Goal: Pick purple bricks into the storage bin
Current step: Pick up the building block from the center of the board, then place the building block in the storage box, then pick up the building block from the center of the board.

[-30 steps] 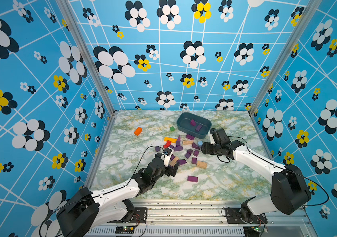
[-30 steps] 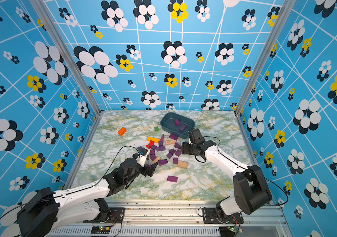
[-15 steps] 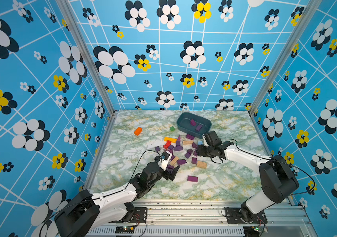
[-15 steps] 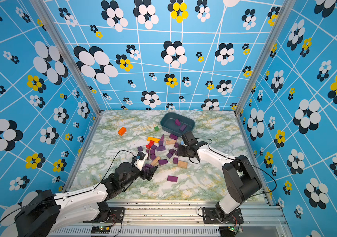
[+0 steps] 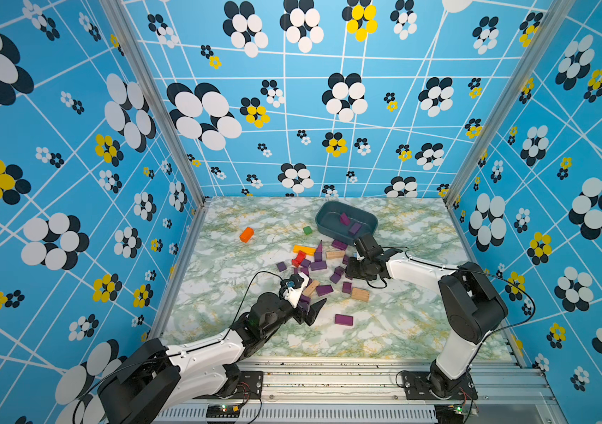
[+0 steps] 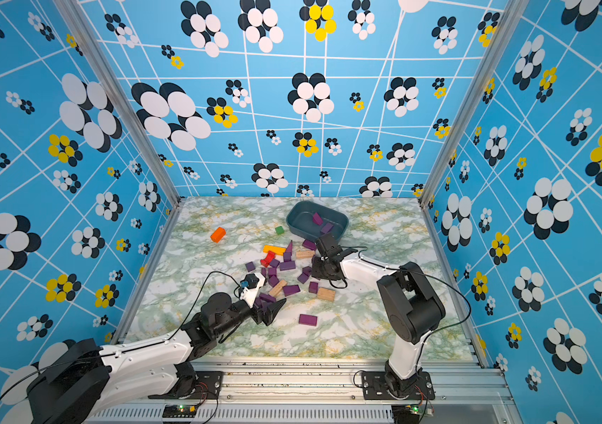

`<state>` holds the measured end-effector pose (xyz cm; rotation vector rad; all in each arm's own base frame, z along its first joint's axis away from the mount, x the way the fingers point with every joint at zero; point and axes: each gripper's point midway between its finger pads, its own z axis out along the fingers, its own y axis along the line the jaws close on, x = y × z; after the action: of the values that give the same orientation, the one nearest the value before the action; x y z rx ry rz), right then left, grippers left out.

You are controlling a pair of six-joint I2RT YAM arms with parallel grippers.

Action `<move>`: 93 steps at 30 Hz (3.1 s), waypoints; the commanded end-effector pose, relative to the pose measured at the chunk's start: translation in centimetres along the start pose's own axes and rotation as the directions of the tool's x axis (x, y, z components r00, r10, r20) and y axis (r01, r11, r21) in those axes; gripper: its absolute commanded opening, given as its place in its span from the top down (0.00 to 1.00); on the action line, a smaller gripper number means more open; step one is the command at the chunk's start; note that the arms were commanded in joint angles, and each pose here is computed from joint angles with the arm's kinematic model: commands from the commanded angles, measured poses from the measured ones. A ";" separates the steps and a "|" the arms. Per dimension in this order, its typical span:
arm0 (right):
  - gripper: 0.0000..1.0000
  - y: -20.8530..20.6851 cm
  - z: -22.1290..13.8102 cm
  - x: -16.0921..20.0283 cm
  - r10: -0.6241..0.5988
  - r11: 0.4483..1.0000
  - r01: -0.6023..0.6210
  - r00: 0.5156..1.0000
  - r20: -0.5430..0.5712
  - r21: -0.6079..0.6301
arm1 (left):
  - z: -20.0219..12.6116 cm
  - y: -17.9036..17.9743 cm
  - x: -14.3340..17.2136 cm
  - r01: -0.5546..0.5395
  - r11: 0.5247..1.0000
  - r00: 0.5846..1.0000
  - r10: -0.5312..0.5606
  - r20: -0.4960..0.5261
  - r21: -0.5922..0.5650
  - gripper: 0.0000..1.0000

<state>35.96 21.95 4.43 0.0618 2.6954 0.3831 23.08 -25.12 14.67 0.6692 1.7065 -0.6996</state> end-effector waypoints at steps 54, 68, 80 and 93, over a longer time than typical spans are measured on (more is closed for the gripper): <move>0.47 -1.6 -2.5 -21.3 -0.110 0.984 0.087 0.983 0.147 0.154 | 1.2 2.6 2.2 -0.002 0.991 0.995 -0.012 -0.098 -0.137 0.00; 0.31 -2.1 -11.2 -13.6 -0.201 0.979 0.184 0.934 0.296 0.084 | -1.1 8.1 3.3 0.025 0.859 0.922 -0.217 -0.321 -0.511 0.00; 0.30 -4.0 -11.7 -3.2 -0.126 0.983 0.159 0.948 0.292 -0.091 | -4.4 9.7 4.3 0.098 0.779 0.810 -0.424 -0.406 -0.619 0.03; 0.28 1.5 -13.5 0.8 -0.066 0.812 0.292 0.906 0.418 -0.505 | -4.1 9.9 6.0 0.376 0.626 0.668 -0.694 -0.269 -0.683 0.13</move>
<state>29.86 17.53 13.00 -0.2000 2.2528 0.7712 26.39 -14.42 8.64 -0.1004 2.5051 -0.2937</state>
